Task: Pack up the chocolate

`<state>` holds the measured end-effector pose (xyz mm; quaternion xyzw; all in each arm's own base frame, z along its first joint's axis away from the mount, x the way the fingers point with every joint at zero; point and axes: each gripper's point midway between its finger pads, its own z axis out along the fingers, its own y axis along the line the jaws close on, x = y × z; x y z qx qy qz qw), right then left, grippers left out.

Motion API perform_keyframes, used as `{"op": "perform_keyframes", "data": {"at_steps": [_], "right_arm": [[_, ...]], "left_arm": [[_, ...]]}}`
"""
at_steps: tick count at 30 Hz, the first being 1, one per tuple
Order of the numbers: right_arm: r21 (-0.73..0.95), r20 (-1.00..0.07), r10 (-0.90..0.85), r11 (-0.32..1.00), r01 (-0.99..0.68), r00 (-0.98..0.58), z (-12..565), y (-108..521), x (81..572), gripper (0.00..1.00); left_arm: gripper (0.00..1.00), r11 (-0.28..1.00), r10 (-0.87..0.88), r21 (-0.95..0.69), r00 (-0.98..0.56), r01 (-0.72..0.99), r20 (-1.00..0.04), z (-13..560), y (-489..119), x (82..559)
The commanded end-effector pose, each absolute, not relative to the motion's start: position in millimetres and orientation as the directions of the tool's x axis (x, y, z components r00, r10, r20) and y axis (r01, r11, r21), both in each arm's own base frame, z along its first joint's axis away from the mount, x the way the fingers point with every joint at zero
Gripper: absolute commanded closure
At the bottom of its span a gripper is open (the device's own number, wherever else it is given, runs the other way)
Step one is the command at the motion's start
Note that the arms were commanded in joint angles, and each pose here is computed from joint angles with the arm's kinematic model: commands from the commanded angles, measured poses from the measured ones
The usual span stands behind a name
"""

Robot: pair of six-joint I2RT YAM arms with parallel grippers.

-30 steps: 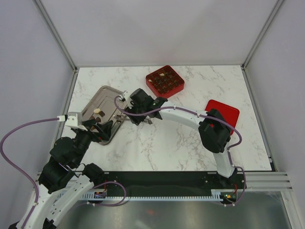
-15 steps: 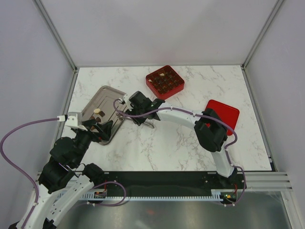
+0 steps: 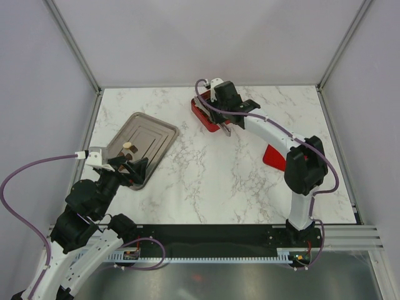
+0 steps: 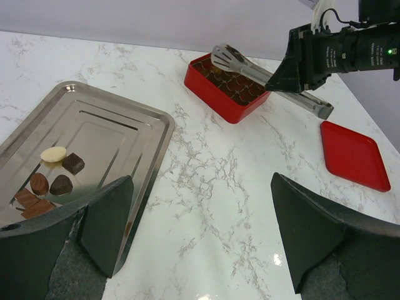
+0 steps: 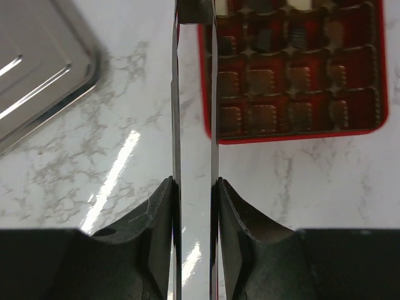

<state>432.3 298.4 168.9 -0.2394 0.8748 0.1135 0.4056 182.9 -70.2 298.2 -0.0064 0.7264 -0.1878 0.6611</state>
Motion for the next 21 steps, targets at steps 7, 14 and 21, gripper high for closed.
{"op": "perform_keyframes", "data": {"at_steps": [7, 14, 21], "right_arm": [[0.029, -0.757, -0.25, 0.91, -0.413, -0.603, 165, 267, 454, 0.63], [0.035, -0.741, -0.235, 0.922, -0.385, -0.629, 153, 260, 449, 0.62], [0.052, -0.727, -0.214, 0.93, -0.363, -0.652, 145, 257, 444, 0.57]], "left_arm": [[0.0, 0.935, -0.251, -0.263, -0.08, 0.239, -0.965, 308, -68, 186], [0.0, 0.937, -0.243, -0.257, -0.086, 0.238, -0.966, 307, -69, 187], [0.0, 0.936, -0.246, -0.26, -0.088, 0.239, -0.965, 307, -69, 187]]}}
